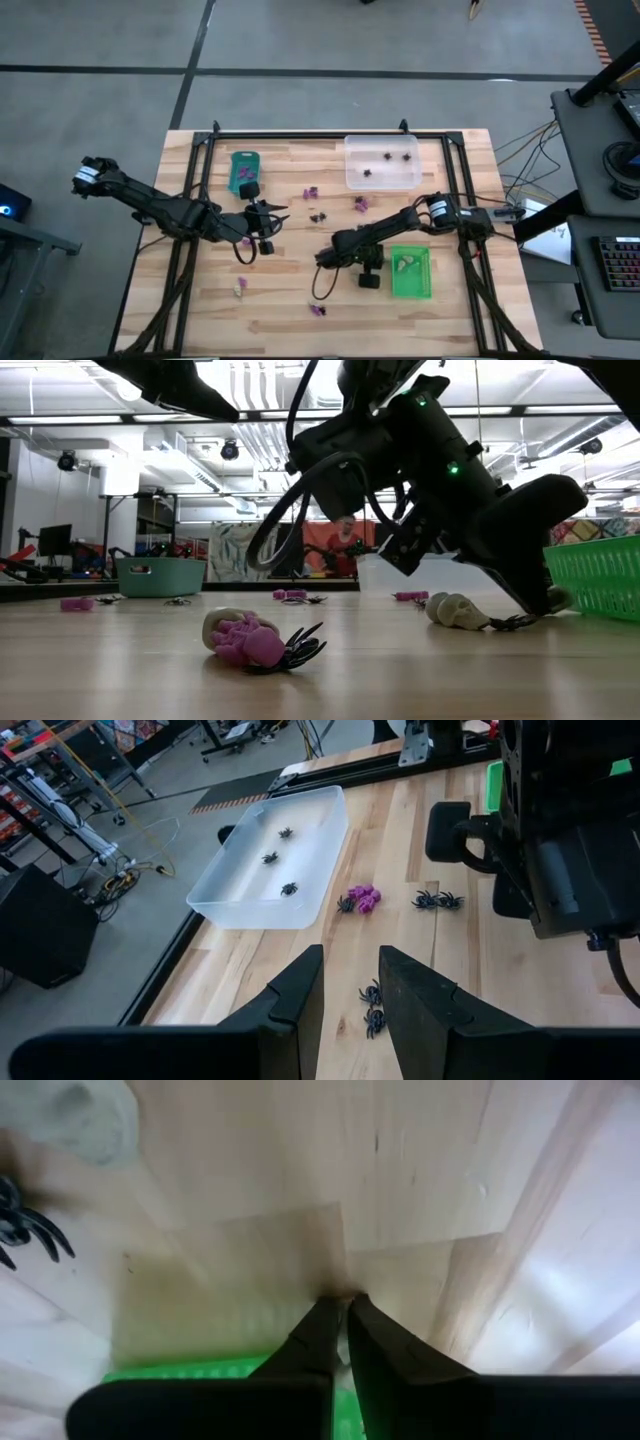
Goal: Sort Halloween decoration
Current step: Put the white skull toy into the green bin
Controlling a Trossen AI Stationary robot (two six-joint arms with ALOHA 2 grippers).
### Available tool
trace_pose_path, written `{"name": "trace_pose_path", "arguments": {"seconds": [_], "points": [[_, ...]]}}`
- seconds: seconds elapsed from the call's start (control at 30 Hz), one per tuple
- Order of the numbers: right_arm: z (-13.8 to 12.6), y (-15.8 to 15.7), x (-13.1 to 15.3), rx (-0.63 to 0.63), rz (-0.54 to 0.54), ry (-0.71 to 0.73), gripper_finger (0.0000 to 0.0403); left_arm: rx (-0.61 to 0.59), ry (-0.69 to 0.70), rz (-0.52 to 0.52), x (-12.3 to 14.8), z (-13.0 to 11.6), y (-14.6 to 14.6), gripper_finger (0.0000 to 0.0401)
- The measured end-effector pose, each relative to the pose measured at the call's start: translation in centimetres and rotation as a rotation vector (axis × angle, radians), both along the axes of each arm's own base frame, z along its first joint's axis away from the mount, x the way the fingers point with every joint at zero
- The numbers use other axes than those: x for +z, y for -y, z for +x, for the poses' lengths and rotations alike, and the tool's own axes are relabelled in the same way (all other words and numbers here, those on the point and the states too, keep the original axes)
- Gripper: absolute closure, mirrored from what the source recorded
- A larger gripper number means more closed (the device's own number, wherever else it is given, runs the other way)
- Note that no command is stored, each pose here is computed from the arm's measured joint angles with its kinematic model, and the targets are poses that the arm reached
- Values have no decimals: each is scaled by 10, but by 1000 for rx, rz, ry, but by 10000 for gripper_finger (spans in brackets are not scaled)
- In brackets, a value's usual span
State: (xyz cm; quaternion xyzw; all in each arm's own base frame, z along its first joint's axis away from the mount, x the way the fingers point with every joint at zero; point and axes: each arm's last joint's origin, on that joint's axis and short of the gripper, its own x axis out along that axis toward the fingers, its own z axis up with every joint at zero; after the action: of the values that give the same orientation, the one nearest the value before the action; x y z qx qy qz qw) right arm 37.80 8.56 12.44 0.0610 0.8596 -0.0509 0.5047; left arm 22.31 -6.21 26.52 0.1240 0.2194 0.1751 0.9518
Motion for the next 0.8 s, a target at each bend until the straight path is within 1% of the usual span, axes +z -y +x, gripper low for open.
{"name": "trace_pose_path", "arguments": {"seconds": [0.13, 0.43, 0.6, 0.8], "points": [[5, -1, 10, 4, 3, 58, 390, 0, 0, 0, 0, 0, 0, 319], [9, -3, 51, -4, 28, 163, 391, -1, 0, 0, 0, 0, 0, 319], [1, -3, 82, -46, 30, 232, 390, 0, 0, 0, 0, 0, 0, 319], [-22, -11, 114, -105, 18, 285, 390, 0, 0, 0, 0, 0, 0, 319]]}}
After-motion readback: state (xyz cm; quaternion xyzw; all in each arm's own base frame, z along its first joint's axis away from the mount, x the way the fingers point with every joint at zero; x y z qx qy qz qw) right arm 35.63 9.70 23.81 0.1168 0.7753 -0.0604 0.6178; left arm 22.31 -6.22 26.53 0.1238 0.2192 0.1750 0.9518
